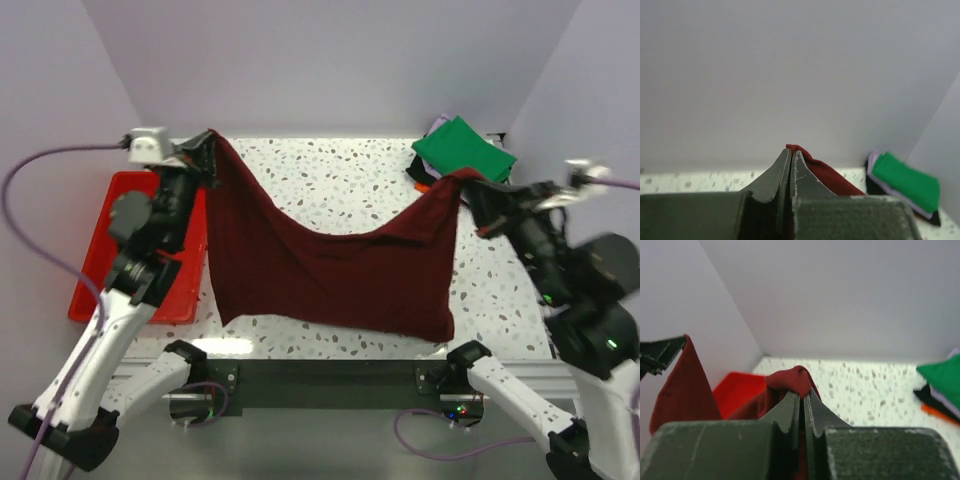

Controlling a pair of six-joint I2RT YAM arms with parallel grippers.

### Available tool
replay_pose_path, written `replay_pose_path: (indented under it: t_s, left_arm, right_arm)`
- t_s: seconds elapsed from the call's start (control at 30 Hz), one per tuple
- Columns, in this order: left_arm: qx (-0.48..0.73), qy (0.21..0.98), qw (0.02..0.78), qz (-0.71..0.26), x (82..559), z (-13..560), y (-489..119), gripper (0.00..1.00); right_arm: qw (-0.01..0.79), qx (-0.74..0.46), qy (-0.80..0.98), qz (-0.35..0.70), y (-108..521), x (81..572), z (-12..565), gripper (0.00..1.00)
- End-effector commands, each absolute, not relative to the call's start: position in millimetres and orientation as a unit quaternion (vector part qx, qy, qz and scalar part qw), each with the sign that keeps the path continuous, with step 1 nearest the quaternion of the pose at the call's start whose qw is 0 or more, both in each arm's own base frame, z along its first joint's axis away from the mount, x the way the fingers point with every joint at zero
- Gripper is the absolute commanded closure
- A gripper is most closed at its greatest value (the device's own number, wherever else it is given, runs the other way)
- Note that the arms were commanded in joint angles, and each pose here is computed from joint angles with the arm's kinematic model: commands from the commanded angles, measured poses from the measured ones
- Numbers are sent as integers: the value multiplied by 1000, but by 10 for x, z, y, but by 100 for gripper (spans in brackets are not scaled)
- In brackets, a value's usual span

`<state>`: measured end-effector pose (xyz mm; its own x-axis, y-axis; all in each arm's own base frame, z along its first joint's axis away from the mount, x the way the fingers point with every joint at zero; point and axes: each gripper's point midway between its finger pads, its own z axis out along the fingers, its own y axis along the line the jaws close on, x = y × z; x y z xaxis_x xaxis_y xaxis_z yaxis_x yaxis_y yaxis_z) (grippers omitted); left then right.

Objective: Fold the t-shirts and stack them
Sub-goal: Flatten the tshirt out

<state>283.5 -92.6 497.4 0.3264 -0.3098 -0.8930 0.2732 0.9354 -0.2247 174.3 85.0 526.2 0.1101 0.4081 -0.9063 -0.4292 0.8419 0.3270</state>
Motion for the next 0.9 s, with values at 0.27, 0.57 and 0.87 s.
replay_pose_path:
  t_s: [0.27, 0.57, 0.87]
  left_arm:
    - [-133, 705, 696, 17, 3619, 2914, -399, 100]
    - [-106, 735, 670, -9, 3553, 2418, -523, 100]
    - [-95, 739, 667, -19, 3547, 2368, -574, 100]
  right_arm:
    - [523, 94, 827, 184, 1168, 2765, 2245, 77]
    - [474, 61, 860, 179, 1408, 3012, 1656, 40]
    - [474, 44, 868, 138, 1598, 3660, 1453, 41]
